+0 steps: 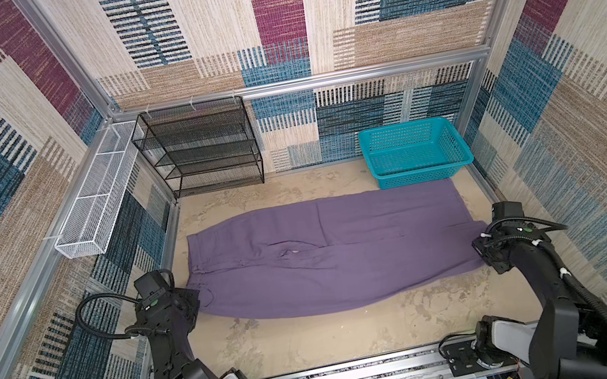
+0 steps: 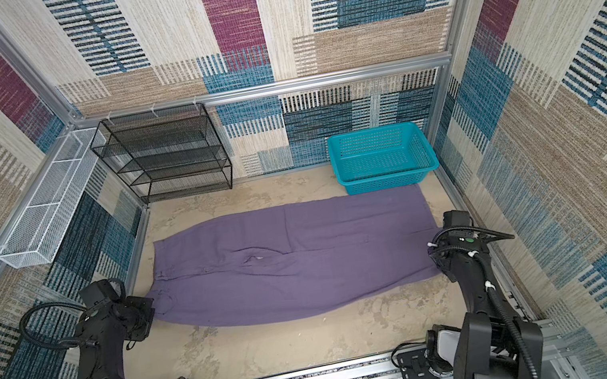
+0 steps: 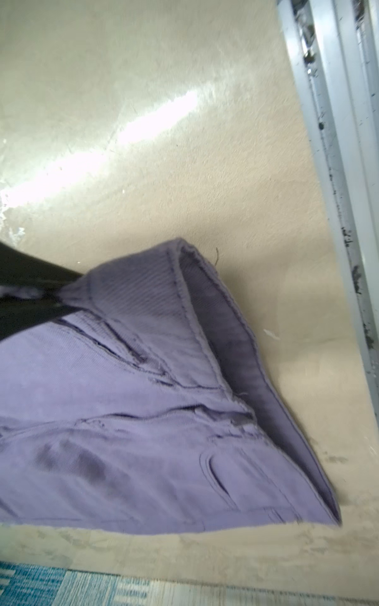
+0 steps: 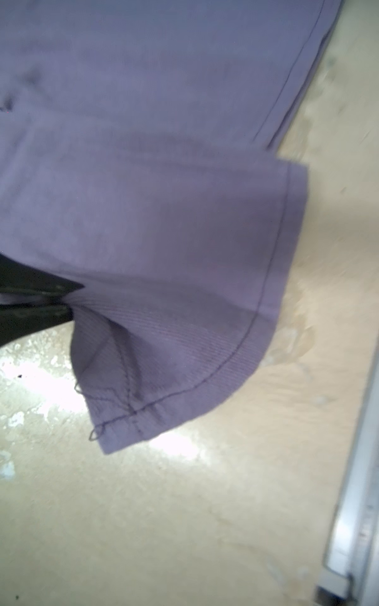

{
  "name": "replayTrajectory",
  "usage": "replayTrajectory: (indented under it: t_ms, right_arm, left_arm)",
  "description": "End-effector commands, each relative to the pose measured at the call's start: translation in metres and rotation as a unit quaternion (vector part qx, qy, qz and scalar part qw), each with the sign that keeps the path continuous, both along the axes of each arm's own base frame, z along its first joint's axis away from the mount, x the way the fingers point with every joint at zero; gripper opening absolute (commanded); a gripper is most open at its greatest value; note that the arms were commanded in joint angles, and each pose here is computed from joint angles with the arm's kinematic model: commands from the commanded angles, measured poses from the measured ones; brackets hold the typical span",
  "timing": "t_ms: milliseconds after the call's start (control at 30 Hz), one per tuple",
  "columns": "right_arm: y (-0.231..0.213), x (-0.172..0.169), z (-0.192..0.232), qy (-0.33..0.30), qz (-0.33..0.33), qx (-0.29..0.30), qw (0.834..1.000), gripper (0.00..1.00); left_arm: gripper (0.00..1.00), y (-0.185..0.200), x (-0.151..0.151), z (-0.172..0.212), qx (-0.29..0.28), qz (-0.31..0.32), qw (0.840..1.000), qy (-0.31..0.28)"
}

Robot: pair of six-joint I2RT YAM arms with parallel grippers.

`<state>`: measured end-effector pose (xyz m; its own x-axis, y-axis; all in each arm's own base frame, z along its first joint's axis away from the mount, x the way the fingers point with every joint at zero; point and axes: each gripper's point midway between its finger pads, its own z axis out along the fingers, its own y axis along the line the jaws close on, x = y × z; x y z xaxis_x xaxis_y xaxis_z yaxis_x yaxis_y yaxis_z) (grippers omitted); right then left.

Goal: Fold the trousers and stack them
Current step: 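Grasp the near-edge corners of the purple trousers with both grippers and lift, then carry the near edge over toward the far edge with both grippers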

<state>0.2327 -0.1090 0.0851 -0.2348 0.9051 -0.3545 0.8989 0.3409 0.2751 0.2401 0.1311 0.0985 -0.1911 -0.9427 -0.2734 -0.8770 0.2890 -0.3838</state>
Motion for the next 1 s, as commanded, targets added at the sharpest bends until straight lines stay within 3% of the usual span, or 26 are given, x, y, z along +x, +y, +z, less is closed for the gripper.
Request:
replayTrajectory:
  t_ms: [0,167,600,967]
  right_arm:
    - [-0.011,0.007,0.025,-0.016,0.014,-0.046,0.999,0.08]
    - [-0.020,0.019,0.074,-0.062,0.023,-0.108,0.992,0.08]
    - [-0.012,0.018,0.147,-0.163,0.037,-0.161,0.973,0.08]
    - [-0.018,0.056,0.135,-0.188,0.040,-0.153,0.969,0.08]
  left_arm:
    - [0.00,0.001,-0.013,0.008,0.011,0.004,1.000,0.022]
    - [0.00,0.008,-0.019,0.033,0.042,0.001,0.999,0.027]
    - [0.00,0.019,-0.037,0.082,0.081,0.014,0.997,0.003]
    - [0.00,0.047,-0.001,0.106,0.099,0.035,0.994,-0.040]
